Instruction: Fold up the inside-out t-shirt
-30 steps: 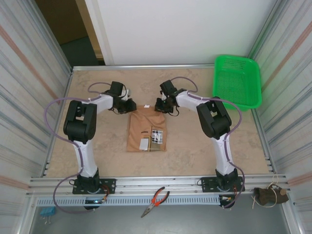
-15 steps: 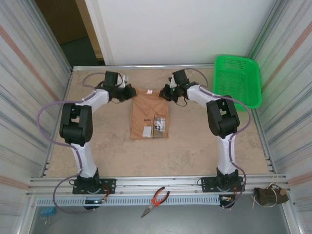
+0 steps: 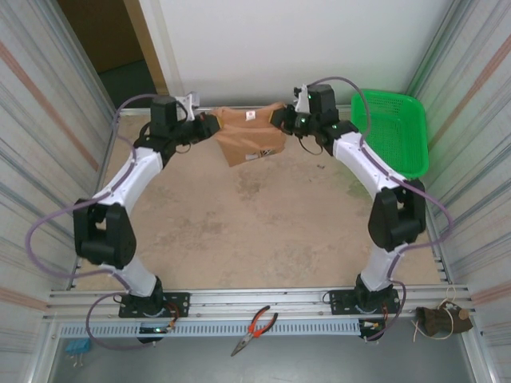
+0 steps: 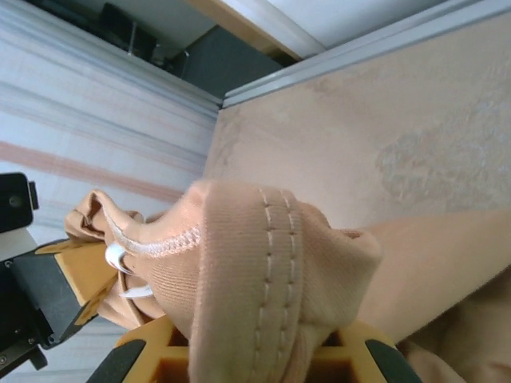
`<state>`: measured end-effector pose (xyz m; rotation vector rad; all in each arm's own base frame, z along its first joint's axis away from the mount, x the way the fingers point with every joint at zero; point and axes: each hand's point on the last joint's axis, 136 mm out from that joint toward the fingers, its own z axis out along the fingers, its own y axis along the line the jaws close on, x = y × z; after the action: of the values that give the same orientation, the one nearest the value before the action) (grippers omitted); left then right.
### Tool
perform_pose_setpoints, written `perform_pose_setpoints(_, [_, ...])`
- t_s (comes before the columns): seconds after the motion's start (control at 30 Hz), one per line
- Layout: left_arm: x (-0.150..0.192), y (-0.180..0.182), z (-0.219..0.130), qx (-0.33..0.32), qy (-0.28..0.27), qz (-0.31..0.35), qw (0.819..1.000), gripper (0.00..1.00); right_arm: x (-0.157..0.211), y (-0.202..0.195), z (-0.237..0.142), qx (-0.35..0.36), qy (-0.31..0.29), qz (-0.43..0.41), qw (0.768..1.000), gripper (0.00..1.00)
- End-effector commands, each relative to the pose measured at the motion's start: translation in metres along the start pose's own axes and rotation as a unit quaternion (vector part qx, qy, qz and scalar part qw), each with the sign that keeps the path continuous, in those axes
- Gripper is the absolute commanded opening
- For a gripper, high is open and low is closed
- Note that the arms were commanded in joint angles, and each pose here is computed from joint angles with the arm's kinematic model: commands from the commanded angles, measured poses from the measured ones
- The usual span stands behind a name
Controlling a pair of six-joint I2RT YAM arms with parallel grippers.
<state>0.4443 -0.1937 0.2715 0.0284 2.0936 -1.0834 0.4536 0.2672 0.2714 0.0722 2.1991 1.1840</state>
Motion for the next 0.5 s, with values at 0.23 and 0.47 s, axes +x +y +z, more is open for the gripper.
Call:
perform_pose_setpoints(0.23, [0.133,0.047,-0.018,-0.052,0.047,-0.006,0.998,0.00,0.159,-0.082,-0.006,0.075,0.067,0.020,0.995,0.00])
perform_pose_setpoints(0.47, [0.137,0.068,-0.006,-0.087,0.051,-0.003,0.995,0.00,0.146,-0.091,0.007,0.113,0.070,-0.024,0.991,0.00])
